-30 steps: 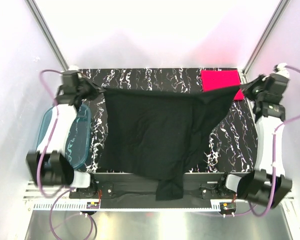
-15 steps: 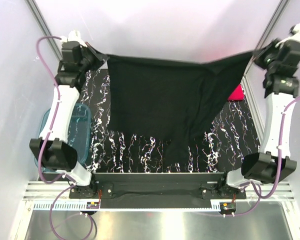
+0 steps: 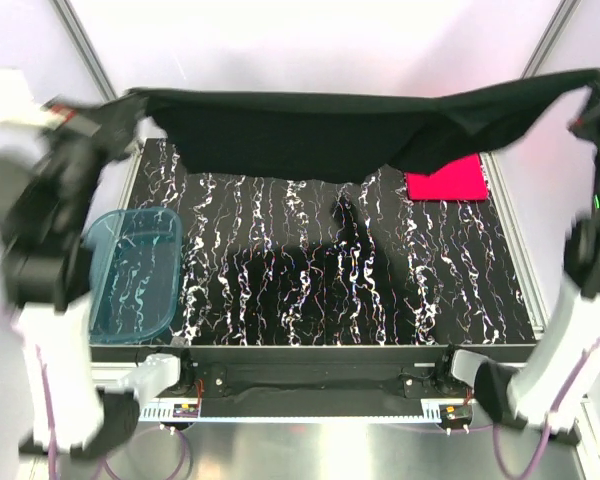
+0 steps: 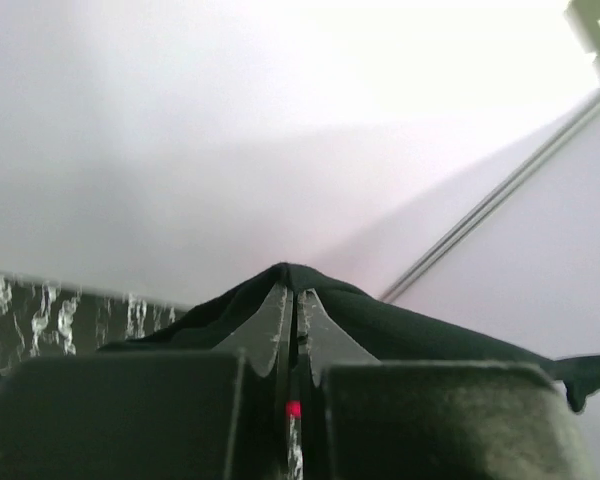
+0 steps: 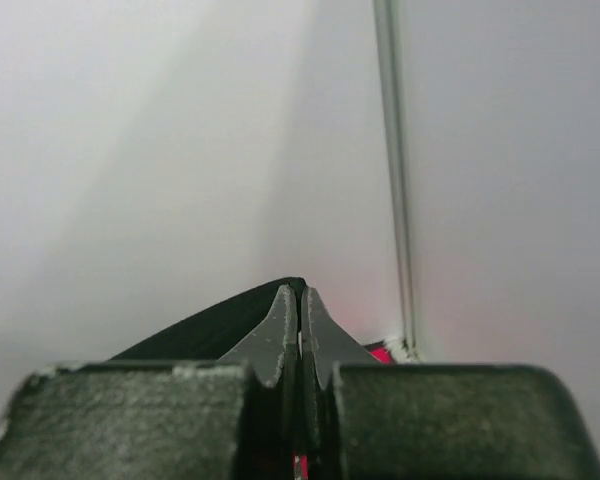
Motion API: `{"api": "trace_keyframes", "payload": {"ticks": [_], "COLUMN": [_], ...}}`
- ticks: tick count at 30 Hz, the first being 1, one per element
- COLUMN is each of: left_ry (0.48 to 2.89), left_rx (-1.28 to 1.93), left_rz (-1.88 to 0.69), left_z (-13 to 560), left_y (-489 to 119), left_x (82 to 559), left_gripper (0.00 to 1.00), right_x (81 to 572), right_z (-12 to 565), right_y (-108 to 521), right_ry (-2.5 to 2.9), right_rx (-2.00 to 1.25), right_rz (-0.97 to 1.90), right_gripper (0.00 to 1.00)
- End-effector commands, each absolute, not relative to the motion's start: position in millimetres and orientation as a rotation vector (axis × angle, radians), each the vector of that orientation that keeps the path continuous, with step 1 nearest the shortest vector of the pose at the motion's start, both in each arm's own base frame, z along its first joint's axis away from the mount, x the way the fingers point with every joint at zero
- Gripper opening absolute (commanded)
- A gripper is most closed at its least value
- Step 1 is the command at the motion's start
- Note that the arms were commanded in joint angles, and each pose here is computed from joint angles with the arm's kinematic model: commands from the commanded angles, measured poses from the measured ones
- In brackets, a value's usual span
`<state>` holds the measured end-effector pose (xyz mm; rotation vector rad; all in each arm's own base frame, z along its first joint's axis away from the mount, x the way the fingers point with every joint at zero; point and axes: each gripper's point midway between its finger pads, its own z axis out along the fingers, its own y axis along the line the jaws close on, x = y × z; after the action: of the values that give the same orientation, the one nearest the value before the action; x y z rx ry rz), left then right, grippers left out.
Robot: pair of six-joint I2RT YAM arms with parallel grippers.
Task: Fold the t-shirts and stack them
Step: Flatten the tshirt out
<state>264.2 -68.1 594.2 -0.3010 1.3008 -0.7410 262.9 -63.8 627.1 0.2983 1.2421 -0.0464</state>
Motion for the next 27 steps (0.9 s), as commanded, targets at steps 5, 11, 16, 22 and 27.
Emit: {"api": "trace_keyframes", "payload": {"ticks": [5,11,16,22,27], "left_ry": [1.130,1.260,1.466,1.742,1.952], "left_rx": [-0.315,-0.311,-0.330,-0.321,-0.363], "left_rz": [-0.682,-0.681,-0.626,-0.588,-0.523], "left_z": [626,604,538,416,293], "left_y": [-44,-53,-58,-72,-72], "left_x": [160,187,262,358,420], "left_gripper": [0.00,0.00,0.00,0.00,0.00], "right_x": [107,94,191,339,425], "right_z": [688,705,665,518,370], "right_y": [-50,-38,-37,-43,-52], "right_ry": [0.937,0.893,1.094,1.444,1.685], "right_rx": [0.301,0.245,0.174,0.176,0.272], "right_rz": [-0.219,-0.191,-0.097,0.102,0.205], "right_gripper": [0.00,0.00,0.00,0.00,0.00]}}
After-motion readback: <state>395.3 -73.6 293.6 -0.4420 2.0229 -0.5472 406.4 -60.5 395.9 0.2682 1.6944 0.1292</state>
